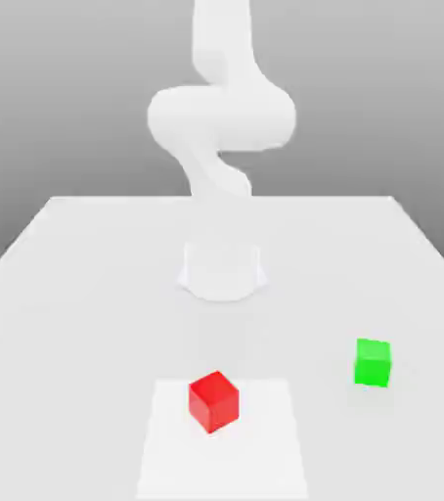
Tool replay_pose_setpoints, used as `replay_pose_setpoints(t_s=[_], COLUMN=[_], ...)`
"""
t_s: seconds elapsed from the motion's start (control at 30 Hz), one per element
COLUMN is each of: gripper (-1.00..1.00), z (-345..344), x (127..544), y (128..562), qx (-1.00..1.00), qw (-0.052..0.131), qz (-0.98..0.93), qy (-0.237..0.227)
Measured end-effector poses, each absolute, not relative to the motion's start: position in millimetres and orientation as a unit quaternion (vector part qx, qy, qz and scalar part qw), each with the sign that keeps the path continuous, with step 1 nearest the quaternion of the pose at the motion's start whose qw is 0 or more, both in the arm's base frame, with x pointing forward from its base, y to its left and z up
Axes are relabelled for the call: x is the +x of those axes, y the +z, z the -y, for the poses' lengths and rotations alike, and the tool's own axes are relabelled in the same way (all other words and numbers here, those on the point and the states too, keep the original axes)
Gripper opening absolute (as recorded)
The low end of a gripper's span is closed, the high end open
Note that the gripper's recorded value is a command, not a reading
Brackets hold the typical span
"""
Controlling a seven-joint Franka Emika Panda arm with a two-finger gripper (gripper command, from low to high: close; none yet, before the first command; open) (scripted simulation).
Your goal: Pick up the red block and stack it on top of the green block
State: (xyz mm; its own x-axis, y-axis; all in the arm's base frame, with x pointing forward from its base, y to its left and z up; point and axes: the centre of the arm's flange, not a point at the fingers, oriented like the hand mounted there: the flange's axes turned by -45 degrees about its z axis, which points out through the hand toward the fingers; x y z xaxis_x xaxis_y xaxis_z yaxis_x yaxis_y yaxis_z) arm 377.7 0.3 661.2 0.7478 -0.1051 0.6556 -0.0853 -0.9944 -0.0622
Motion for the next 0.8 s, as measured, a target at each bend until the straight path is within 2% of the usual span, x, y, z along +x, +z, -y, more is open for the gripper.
replay_pose_setpoints(t_s=[0.17,0.37,0.6,0.8], gripper=[0.00,0.00,0.00,0.00], z=[3,8,13,18], x=[427,436,382,374], y=[537,387,227,187], qx=[-0.952,-0.945,-0.897,-0.888], qw=[0.032,0.033,0.005,-0.025], qz=[-0.159,-0.290,-0.441,-0.460], qy=[-0.260,-0.148,-0.016,-0.002])
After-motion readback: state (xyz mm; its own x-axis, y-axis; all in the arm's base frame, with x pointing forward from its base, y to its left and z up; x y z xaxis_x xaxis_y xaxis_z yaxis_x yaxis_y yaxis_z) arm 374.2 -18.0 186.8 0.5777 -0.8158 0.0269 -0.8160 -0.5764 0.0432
